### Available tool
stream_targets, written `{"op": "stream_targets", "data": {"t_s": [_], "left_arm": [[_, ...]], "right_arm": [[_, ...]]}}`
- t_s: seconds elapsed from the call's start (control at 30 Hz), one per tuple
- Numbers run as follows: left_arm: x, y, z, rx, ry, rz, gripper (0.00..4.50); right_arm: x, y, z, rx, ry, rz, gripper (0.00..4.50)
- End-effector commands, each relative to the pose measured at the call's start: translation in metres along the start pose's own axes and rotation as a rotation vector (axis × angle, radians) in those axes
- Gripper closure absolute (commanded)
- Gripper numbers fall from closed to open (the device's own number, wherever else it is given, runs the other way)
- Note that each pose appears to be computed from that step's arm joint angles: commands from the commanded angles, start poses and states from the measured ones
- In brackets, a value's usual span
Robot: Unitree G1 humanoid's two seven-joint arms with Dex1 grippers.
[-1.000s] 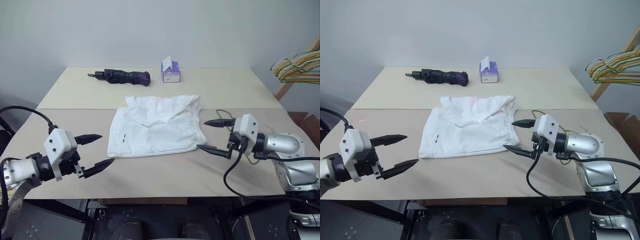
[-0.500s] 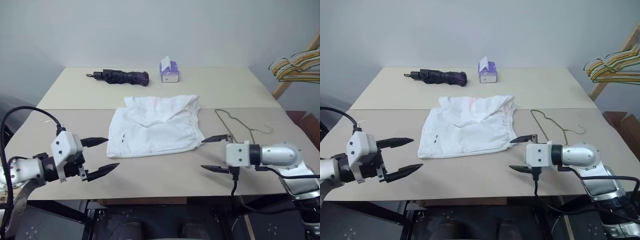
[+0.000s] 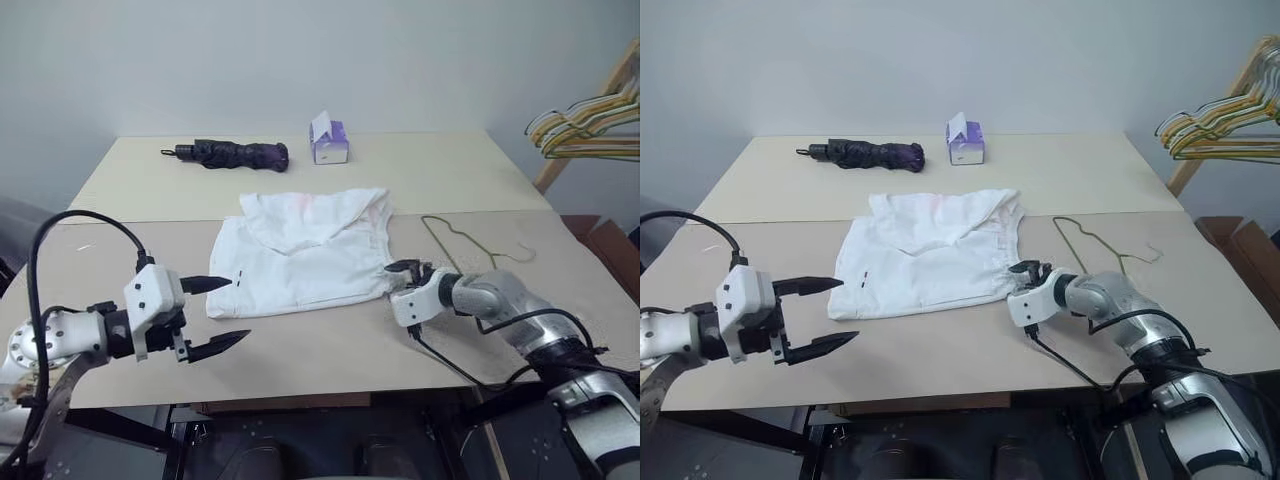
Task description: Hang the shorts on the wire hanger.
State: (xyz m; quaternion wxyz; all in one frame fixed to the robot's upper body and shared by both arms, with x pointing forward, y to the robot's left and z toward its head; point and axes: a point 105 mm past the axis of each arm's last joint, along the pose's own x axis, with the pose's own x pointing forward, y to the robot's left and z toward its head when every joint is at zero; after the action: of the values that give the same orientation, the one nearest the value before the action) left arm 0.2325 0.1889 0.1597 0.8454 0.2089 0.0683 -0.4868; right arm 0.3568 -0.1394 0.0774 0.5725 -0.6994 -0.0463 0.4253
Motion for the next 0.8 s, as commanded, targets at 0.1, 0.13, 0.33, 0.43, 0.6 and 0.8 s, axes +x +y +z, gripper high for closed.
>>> {"op": "stream_targets", "data": {"t_s": [0.1, 0.13, 0.33, 0.43, 0.6, 0.8], "left_arm": [[0.000, 0.003, 0.005, 0.052, 0.004, -0.011, 0.00], [0.000, 0.003, 0.005, 0.053, 0.006, -0.013, 0.00], [0.005, 0.011, -0.012, 0.140, 0.106, 0.020, 0.00], [0.006, 0.021, -0.034, 0.266, 0.260, 0.059, 0.00], [0.005, 0.024, -0.070, 0.399, 0.454, 0.035, 0.00], [0.017, 0.035, -0.100, 0.520, 0.601, 0.014, 0.00]], "right_arm": [[0.008, -0.004, -0.021, -0.074, 0.095, -0.006, 2.93], [0.008, -0.004, -0.022, -0.076, 0.099, -0.006, 3.29], [0.011, -0.013, -0.009, -0.076, 0.042, -0.032, 4.47], [0.007, -0.018, 0.001, -0.052, 0.009, -0.041, 4.47], [0.001, -0.025, 0.011, -0.043, -0.011, -0.062, 4.47], [-0.001, -0.030, 0.012, -0.046, -0.010, -0.077, 4.47]]}}
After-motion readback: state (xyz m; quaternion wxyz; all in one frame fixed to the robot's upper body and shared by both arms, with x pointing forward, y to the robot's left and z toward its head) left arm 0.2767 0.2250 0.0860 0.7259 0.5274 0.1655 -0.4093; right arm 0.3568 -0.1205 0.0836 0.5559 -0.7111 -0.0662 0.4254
